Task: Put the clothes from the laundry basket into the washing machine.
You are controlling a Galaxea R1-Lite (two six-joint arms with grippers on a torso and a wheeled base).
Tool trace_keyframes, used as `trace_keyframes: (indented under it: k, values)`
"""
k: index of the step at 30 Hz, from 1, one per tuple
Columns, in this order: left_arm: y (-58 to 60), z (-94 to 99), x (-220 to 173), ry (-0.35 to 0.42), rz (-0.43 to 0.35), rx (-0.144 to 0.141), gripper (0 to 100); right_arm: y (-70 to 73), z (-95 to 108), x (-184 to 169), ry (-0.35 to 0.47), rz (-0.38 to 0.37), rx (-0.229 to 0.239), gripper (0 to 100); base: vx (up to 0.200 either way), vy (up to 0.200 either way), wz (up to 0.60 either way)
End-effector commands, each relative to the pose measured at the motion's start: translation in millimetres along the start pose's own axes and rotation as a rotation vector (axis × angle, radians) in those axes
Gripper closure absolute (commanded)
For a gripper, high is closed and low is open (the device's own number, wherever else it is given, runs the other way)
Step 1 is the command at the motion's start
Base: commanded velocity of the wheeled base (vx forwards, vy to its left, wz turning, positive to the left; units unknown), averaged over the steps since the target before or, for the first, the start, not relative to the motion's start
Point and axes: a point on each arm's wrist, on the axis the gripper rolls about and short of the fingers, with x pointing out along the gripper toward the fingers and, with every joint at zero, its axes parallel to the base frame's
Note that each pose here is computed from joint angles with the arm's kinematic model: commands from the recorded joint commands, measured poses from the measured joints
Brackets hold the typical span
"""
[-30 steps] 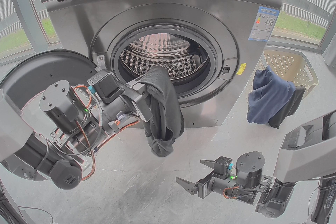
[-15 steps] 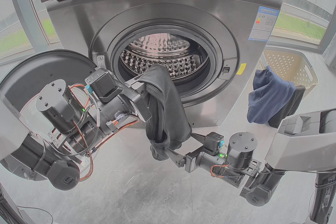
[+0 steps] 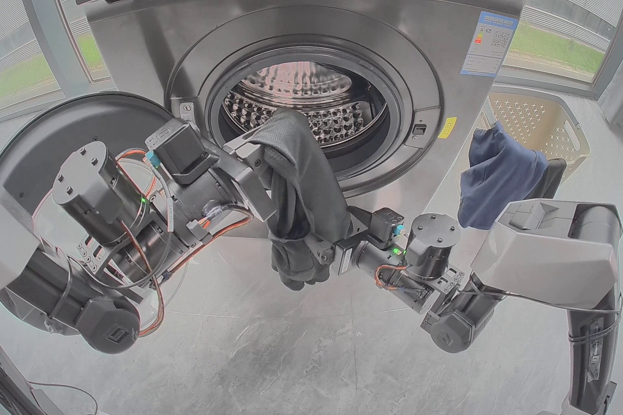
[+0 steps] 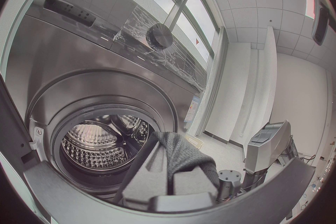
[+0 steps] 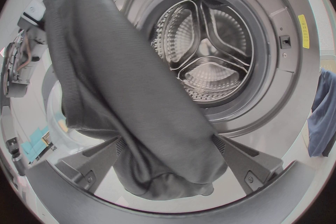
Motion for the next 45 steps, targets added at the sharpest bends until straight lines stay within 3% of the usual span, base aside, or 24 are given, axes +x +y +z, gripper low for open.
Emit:
trace_keyframes:
  k: [1, 10, 24, 25, 31, 42, 43, 45]
  values:
    - [-1.7, 4.9, -1.2, -0.013, -0.004, 0.001, 100, -14.8, -6.8, 10.5, -0.007, -0.034, -0.003, 0, 0.0, 0.0, 0.0]
    - [-2.7, 5.3, -1.2, -0.015, -0.007, 0.002, 100, -8.9, -20.5, 18.4, 0.003, -0.015, -0.005, 0, 0.0, 0.0, 0.0]
    - [-8.7, 3.8, -1.5, -0.008, -0.026, -0.005, 100, -6.2, -24.2, 32.6, -0.038, 0.018, -0.006, 0, 0.0, 0.0, 0.0]
    - [-9.6, 3.8, -1.3, -0.01, -0.028, -0.006, 100, -6.4, -26.5, 33.5, -0.036, 0.018, -0.006, 100, 0.0, 0.0, 0.0]
    - [-10.1, 3.5, -1.5, -0.008, -0.031, -0.024, 100, -4.7, -28.4, 33.4, -0.045, 0.023, -0.004, 100, 0.0, 0.0, 0.0]
    - [-6.6, 3.7, -2.8, -0.005, -0.017, -0.025, 100, -4.8, -27.4, 18.4, 0.0, 0.013, -0.006, 100, 0.0, 0.0, 0.0]
    - [-6.1, 3.2, -2.7, -0.004, -0.016, -0.024, 100, -4.7, -27.2, 17.3, 0.004, 0.014, -0.006, 0, 0.0, 0.0, 0.0]
    - [-5.5, 2.7, -2.7, -0.002, -0.014, -0.03, 100, -3.8, -24.3, 12.0, 0.013, 0.015, -0.004, 0, 0.0, 0.0, 0.0]
